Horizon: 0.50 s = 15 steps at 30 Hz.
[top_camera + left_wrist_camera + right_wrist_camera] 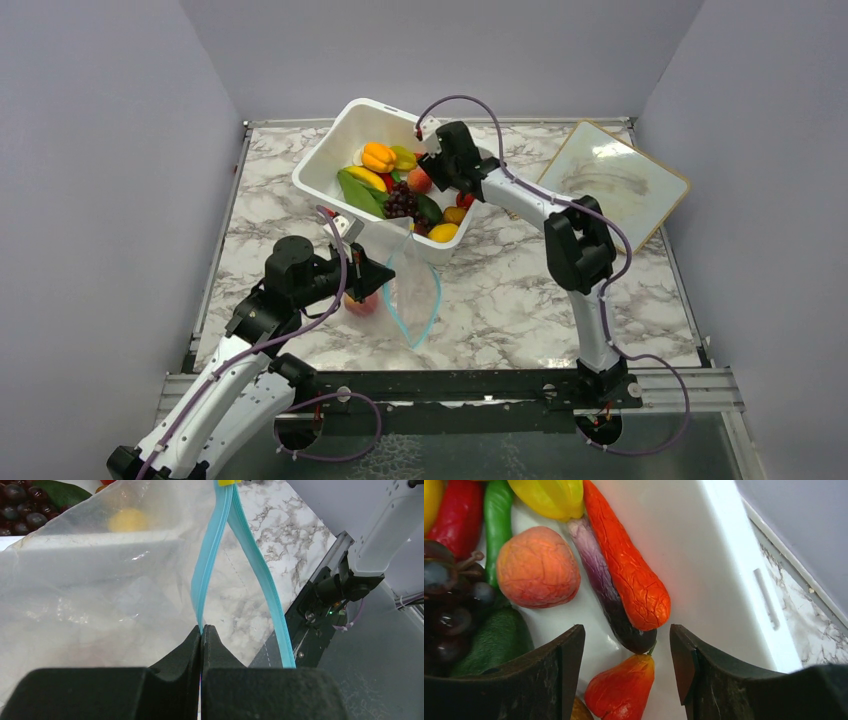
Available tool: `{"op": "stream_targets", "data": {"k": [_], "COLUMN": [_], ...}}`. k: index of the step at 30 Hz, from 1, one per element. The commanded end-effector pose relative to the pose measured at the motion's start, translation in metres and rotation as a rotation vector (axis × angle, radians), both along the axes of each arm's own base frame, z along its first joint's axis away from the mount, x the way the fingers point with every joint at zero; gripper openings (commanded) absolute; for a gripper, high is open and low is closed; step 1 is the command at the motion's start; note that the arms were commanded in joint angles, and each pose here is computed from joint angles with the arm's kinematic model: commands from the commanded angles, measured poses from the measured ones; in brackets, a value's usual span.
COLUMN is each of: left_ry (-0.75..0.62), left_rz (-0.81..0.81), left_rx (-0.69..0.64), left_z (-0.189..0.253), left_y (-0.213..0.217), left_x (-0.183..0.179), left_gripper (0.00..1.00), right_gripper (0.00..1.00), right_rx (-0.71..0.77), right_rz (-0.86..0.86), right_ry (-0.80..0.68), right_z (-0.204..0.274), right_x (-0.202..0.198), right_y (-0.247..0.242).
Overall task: Place the food in the zip-top bag and seal the zipper
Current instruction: Pick up the fake vegetable from the bin.
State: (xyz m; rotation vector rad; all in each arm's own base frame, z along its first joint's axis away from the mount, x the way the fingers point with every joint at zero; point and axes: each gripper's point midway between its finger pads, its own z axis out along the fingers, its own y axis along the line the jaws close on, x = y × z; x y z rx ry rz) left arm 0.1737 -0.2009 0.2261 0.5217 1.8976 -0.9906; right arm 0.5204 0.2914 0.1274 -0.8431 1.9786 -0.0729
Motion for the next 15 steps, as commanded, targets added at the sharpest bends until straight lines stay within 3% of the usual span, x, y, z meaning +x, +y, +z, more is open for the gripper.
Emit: {"op": "stream_targets", "data": {"k": [1,7,15], "left_ry": [-0.037,-0.041,-0.032], "left_rz": [-0.042,-0.040,-0.034], "left_rx": [-0.014,-0.015,-0.009], "left_z": [0.006,0.006,0.004], "left_y": [-0.004,-0.004,-0.004], "left_x": [-0.004,-0.004,-0.002], "left_gripper": [0.00,0.00,0.00], "right_gripper": [0.64,0.64,0.44], "right_rx": [-0.060,-0.103,-0.094], "right_rz": [-0.037,-0.037,-0.018], "right_ry": [-0.065,-0.061,-0.098], "right_z": [-0.004,-0.028,-0.020], "right_x": [0.024,0.036,0.036], "right_y": [-0.010,-0.013,-0.011]}}
